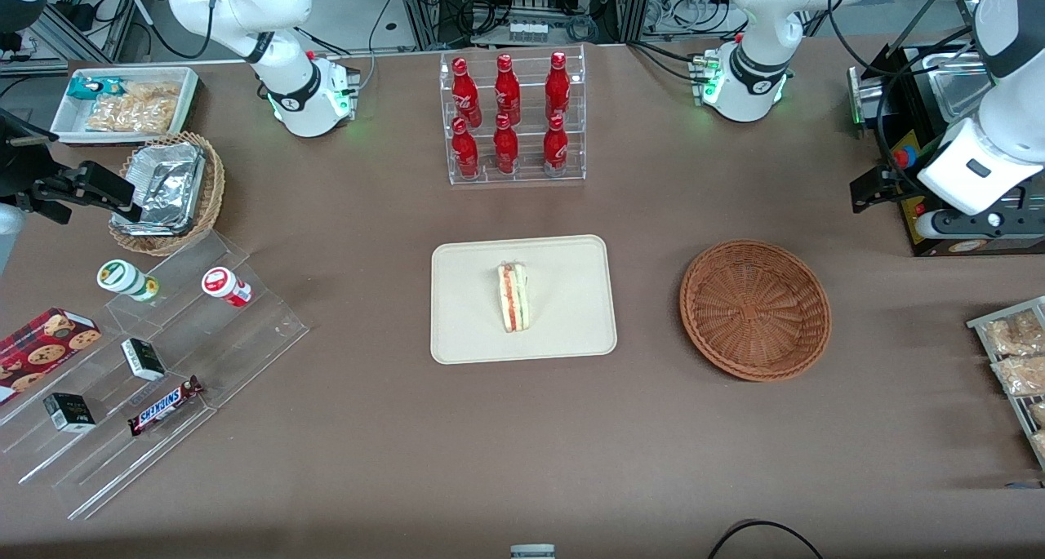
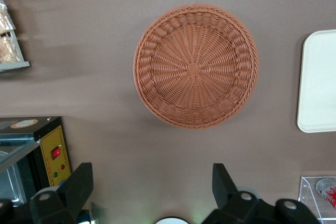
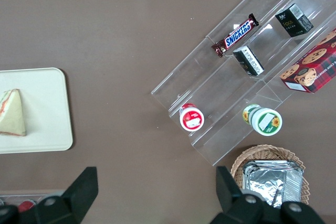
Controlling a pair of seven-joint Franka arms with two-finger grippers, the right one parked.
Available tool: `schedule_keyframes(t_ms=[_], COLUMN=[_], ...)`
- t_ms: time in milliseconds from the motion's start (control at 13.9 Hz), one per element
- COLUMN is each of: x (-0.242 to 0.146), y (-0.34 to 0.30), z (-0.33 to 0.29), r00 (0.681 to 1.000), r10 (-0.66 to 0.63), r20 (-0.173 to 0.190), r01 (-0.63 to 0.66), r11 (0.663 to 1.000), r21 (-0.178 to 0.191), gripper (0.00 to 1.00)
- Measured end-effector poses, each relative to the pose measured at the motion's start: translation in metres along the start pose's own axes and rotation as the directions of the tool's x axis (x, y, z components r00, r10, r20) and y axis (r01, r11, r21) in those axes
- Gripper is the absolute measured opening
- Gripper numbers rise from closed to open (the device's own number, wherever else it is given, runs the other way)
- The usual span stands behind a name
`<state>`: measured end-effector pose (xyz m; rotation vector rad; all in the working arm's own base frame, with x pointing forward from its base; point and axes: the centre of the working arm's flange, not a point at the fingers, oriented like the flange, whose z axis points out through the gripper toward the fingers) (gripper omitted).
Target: Place sandwich from basket to tray
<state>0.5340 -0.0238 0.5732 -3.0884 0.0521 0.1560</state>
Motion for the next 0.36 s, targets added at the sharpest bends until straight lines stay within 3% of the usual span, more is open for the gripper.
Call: schedule_keyframes(t_ms=[360], x=[-0.001], y=[-0.018], z=[-0.004], r00=[0.999], r10=[-0.033], r20=[-0.009], r01=[0.033], r11=[0.999], r21=[-0.004], gripper=[1.0])
